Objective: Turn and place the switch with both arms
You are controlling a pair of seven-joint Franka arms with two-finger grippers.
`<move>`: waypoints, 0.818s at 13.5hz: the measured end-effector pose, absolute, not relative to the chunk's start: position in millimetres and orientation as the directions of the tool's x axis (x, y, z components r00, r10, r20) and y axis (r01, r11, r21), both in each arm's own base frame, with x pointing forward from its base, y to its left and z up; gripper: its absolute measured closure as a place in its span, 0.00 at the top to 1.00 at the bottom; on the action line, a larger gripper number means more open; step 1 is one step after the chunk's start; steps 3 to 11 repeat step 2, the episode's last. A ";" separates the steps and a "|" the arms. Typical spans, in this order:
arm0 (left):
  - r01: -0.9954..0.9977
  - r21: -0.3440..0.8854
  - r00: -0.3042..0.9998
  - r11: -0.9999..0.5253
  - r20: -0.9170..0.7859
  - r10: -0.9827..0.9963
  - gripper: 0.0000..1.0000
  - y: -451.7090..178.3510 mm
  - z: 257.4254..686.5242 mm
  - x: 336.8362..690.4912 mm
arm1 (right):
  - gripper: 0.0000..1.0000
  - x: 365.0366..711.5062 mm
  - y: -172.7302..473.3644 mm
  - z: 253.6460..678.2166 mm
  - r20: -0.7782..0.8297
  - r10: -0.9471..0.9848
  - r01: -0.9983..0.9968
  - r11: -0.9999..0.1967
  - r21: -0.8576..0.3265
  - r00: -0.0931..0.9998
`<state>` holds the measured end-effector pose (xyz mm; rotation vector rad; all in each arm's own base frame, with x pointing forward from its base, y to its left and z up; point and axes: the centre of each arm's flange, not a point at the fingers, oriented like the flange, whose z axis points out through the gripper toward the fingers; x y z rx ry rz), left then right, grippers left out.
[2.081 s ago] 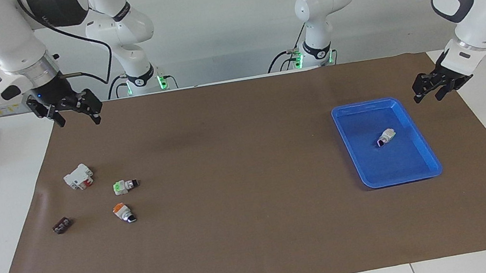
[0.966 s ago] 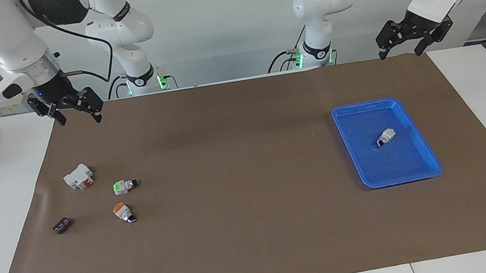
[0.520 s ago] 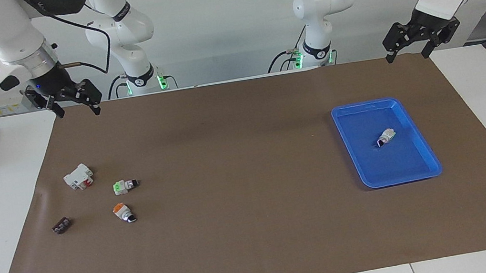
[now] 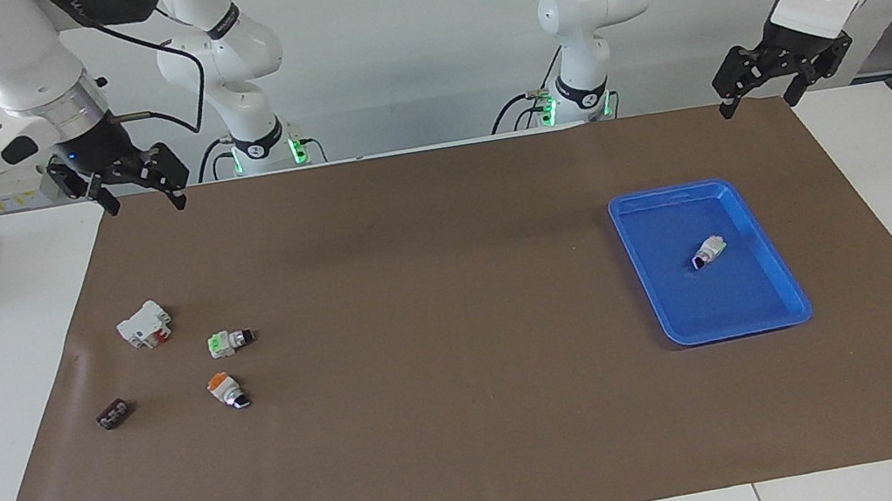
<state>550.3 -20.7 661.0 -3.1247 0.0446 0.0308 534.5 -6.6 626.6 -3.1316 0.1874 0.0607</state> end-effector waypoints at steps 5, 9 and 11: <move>-0.029 -0.018 1.000 -0.999 -0.011 -0.028 1.00 -20.6 661.6 551.3 | 1.00 534.1 -6.6 626.3 -0.043 -0.119 -0.119 -0.993 -0.001 0.992; -0.029 -0.018 1.000 -0.999 -0.011 -0.028 1.00 -20.6 661.6 551.3 | 1.00 534.1 -6.6 626.3 -0.043 -0.119 -0.119 -0.993 -0.001 0.992; -0.029 -0.018 1.000 -0.999 -0.011 -0.028 1.00 -20.6 661.6 551.3 | 1.00 534.1 -6.6 626.3 -0.043 -0.119 -0.119 -0.993 -0.001 0.992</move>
